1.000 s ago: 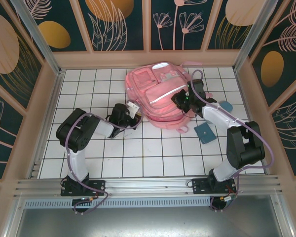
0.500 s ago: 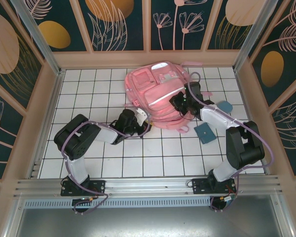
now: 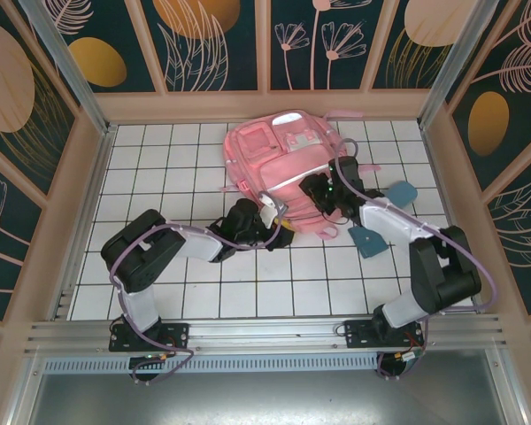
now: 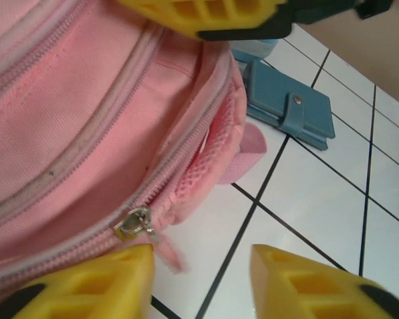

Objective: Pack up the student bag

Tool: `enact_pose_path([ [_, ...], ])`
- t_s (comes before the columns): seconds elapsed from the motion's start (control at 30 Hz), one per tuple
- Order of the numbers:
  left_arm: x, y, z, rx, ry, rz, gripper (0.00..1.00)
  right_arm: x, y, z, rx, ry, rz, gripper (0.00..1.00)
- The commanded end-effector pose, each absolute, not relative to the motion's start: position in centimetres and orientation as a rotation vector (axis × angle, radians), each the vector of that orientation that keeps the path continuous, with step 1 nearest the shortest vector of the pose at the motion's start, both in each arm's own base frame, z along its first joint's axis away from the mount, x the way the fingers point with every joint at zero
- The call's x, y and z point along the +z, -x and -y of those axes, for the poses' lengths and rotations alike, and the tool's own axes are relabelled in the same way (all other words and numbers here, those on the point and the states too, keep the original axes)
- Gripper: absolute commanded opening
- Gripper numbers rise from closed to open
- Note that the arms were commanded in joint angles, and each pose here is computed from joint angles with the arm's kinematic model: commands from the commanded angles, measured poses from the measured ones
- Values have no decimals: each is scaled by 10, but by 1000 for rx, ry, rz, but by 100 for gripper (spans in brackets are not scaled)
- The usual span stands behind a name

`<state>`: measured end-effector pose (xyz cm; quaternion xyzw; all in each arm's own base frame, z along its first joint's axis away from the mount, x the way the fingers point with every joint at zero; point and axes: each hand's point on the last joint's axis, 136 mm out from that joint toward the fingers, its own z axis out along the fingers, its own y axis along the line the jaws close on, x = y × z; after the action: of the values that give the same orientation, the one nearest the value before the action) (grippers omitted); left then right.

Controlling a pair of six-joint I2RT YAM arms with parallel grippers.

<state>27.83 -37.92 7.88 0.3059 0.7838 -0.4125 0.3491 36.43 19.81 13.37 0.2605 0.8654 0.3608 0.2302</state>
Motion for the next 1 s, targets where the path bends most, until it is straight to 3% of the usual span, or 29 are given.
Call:
enact_pose_path([
  [0.0,94,-280,368,-1049,-673,-2096,52,157,-351,-181,921,-618,-2327,51],
  [0.2,100,-297,306,-908,-293,-2223,65,138,-317,-169,635,-384,-2448,53],
  [0.37,102,-309,269,-899,37,-2303,65,123,-293,-193,513,-161,-2527,53],
  [0.7,114,-338,282,-1091,452,-2279,63,93,-282,-251,417,-127,-2604,47],
  [0.97,79,-354,279,-1066,683,-2350,59,87,-288,-251,423,-241,-2583,41],
])
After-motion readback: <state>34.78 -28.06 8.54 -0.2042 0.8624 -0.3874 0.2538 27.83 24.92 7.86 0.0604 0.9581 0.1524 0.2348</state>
